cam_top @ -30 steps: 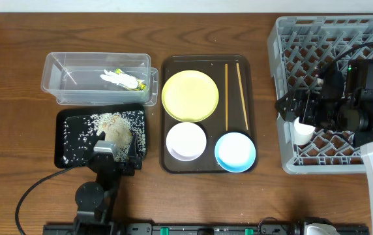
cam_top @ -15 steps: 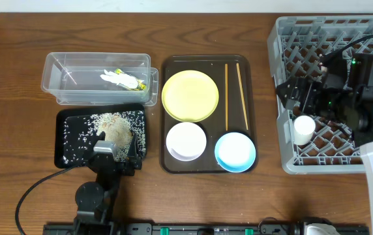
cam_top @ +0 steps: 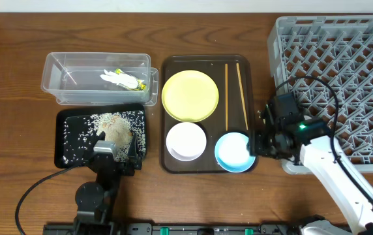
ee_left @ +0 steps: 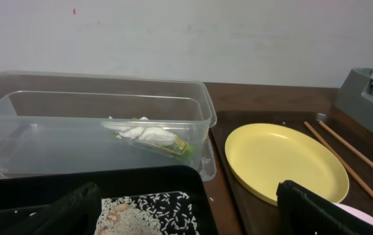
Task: Sort waste into correct bins and load items into the dishwasher rack
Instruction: 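Grasp the blue bowl with the right gripper and lift it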
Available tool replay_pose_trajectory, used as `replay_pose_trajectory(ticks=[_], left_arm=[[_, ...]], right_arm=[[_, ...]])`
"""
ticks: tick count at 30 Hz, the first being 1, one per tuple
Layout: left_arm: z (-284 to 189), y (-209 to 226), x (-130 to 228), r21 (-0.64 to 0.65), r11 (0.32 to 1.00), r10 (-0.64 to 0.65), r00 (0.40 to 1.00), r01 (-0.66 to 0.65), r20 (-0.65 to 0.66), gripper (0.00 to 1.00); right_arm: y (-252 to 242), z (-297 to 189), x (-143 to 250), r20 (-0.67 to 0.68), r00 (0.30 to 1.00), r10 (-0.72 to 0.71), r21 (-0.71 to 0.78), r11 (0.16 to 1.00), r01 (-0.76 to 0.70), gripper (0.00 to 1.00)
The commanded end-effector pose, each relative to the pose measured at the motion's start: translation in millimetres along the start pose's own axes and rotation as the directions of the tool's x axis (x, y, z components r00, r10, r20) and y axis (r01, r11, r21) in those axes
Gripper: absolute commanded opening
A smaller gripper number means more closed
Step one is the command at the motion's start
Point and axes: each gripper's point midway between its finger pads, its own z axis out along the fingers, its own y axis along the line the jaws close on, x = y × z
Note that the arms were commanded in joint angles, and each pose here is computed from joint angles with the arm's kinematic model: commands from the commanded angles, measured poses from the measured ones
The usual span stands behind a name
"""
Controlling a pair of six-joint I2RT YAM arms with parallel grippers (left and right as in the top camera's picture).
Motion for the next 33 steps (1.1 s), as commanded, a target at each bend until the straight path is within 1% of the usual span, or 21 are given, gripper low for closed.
replay_pose_trajectory(ticks=[1,3,6,10,12,13,15,16,23,26,29,31,33], left_arm=[[2,1,15,0.001,1.000,0.015,0.999,-0.015,-0.034,0.88],[2,1,15,0.001,1.000,0.015,0.999,-0.015,-0.034,0.88],[2,1,15,0.001,1.000,0.015,0.999,-0.015,-0.034,0.88],[2,1,15,0.001,1.000,0.015,0.999,-0.015,-0.034,0.88],[2,1,15,0.001,1.000,0.015,0.999,-0.015,-0.034,0.88],[2,1,15,0.001,1.000,0.015,0.999,-0.015,-0.034,0.88],[2,1,15,0.001,1.000,0.015,0.999,-0.015,-0.034,0.88],[2,1,15,0.001,1.000,0.015,0.999,-0.015,-0.034,0.88],[2,1,15,0.001,1.000,0.015,0.999,-0.015,-0.034,0.88],[2,1,15,0.001,1.000,0.015,0.999,-0.015,-0.034,0.88],[2,1,15,0.001,1.000,0.015,0.999,-0.015,-0.034,0.88],[2,1,15,0.001,1.000,0.015,0.999,-0.015,-0.034,0.88],[2,1,15,0.001,1.000,0.015,0.999,-0.015,-0.034,0.88]], right_arm=[[0,8,-2,0.037,0.999,0.002,0.008,1.000,-0.003,0.36],[-2,16,2,0.030,1.000,0.001,0.014,1.000,-0.001,0.35],[-9,30,11,0.007,1.000,0.011,0.035,0.999,-0.012,0.36],[-10,40,18,-0.020,0.999,0.027,0.031,0.999,-0.027,0.34],[-10,40,17,-0.016,1.000,0.026,0.029,0.999,-0.026,0.29],[-9,40,16,-0.014,1.000,0.026,0.028,0.999,-0.025,0.24],[-9,40,16,-0.012,1.000,0.025,0.028,0.999,-0.025,0.08],[-10,40,15,-0.009,1.000,0.025,0.030,0.999,-0.025,0.01],[-8,31,1,0.039,0.999,0.008,0.044,0.999,-0.010,0.01],[-13,3,-15,0.101,0.995,-0.003,0.110,0.994,-0.008,0.01],[-25,-44,-40,0.218,0.976,-0.007,0.213,0.976,-0.040,0.01],[-34,-83,-58,0.323,0.946,-0.018,0.287,0.955,-0.080,0.01],[-44,-125,-75,0.436,0.899,-0.032,0.354,0.925,-0.139,0.01]])
